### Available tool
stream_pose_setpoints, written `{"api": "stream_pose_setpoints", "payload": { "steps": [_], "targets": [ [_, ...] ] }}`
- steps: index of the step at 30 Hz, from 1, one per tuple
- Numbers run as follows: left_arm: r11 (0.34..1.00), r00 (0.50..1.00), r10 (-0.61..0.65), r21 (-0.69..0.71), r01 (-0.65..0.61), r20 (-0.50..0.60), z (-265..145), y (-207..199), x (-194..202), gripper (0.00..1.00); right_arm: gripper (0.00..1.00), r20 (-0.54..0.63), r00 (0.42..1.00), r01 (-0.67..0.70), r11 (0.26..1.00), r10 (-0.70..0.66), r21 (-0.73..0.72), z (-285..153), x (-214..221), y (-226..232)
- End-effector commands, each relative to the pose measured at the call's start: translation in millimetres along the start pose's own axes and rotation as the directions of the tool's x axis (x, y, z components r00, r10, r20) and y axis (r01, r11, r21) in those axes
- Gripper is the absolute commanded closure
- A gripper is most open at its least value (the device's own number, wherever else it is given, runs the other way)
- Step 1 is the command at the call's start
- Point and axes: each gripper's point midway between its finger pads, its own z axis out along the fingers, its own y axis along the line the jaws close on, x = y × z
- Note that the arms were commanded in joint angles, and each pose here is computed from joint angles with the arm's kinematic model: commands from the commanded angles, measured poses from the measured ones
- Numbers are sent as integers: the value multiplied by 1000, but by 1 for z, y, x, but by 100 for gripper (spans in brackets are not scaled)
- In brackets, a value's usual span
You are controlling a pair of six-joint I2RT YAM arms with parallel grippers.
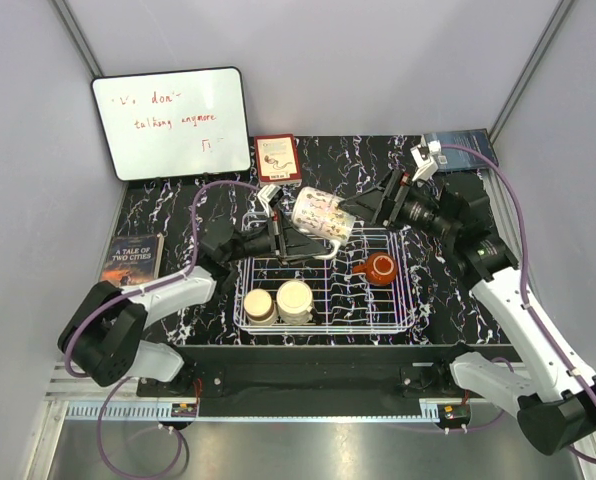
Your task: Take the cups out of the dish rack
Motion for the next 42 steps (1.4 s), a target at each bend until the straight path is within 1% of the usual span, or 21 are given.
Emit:
{"api": "stream_pose_setpoints", "payload": {
  "steps": [1,5,12,15,19,22,25,26,27,29,30,33,34,35,36,37,38,39,40,41,42],
  "targets": [
    [961,975,222,172,-217,-5,10,-56,-3,100,8,-23,1000,9,995,-11,-98,5,-2,19],
    [962,976,217,175,-208,-31,18,-54,-1,100,13,-35,999,1,994,-4,-107,11,0,17],
    [962,969,225,178,-206,-100,36,-50,4,100,25,-61,998,-24,994,18,-104,19,5,9],
    [964,967,226,173,-204,-121,43,-46,6,100,30,-59,998,-22,995,16,-101,22,4,8],
    [965,964,226,170,-201,-141,49,-44,8,100,38,-47,999,-15,995,10,-94,26,0,6],
    [968,964,219,157,-195,-153,52,-40,9,100,51,-33,999,-7,996,4,-87,27,-3,4],
    [971,964,212,145,-189,-161,52,-36,10,100,60,-27,1000,-4,997,2,-77,28,-3,1],
    [972,963,213,140,-191,-164,52,-34,11,100,68,-23,1000,-2,997,0,-72,28,-3,0],
    [972,963,213,136,-191,-165,52,-32,11,100,73,-16,1000,1,998,-3,-69,27,-4,0],
    [973,962,213,123,-194,-171,52,-29,12,100,86,-8,1000,3,998,-4,-63,27,-4,-1],
    [975,962,210,117,-191,-174,52,-27,12,100,100,-1,1000,3,999,-3,-53,26,-4,-4],
    [977,962,206,98,-191,-181,52,-22,13,100,100,7,1000,4,999,-4,-43,25,-4,-5],
    [981,964,189,76,-177,-188,52,-17,13,97,100,9,1000,5,999,-5,-40,24,-4,-6],
    [980,961,198,68,-189,-192,52,-13,14,91,100,15,1000,19,999,-18,-42,22,-5,-4],
    [980,960,197,60,-189,-198,52,-12,14,79,100,21,999,27,999,-27,-42,21,-6,-3],
    [984,961,181,37,-177,-208,51,-6,15,54,100,24,999,30,999,-30,-33,19,-6,-4],
    [982,959,189,26,-188,-212,51,-2,16,37,100,37,998,54,998,-53,-37,15,-8,0],
    [982,958,190,16,-191,-215,51,0,15,27,100,46,997,67,997,-66,-37,13,-10,3],
    [985,961,166,-18,-174,-220,50,7,16,22,100,43,997,70,997,-69,-33,11,-10,3],
    [980,958,186,-25,-196,-220,49,8,16,15,100,42,996,83,996,-82,-31,10,-10,4],
    [980,958,183,-36,-196,-222,49,11,16,13,100,45,995,87,996,-86,-31,9,-11,5]
  ]
}}
